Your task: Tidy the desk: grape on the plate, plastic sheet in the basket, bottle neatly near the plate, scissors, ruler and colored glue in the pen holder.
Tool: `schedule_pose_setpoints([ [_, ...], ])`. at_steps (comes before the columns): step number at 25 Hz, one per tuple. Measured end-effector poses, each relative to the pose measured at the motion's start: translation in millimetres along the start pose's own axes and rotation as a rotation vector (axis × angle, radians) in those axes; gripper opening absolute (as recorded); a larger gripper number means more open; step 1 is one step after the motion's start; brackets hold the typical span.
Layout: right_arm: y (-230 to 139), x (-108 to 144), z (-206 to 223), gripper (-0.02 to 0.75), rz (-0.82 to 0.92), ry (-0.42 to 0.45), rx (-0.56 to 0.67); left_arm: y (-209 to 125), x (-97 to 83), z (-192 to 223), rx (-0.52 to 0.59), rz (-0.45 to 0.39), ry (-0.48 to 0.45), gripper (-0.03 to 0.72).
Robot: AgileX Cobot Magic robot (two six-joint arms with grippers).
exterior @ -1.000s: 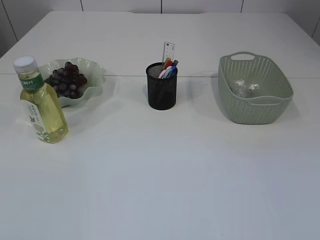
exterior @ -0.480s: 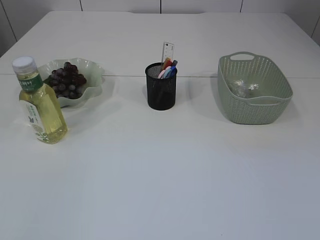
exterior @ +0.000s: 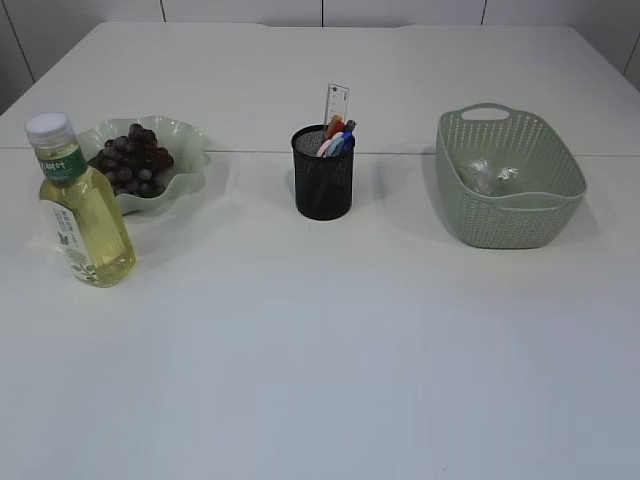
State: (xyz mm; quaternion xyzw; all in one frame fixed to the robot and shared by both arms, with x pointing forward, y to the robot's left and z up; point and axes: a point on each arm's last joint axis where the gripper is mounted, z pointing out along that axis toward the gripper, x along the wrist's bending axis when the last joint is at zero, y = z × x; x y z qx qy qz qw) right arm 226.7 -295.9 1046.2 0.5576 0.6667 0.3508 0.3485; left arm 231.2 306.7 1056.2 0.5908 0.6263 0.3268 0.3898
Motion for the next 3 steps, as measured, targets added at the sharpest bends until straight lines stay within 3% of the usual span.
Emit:
schedule_pose_setpoints([
  [3,0.0,0.0,0.0,0.399,0.000,0.000,0.000,0.0,0.0,0.0,0.000,0.000,0.000,0.290],
])
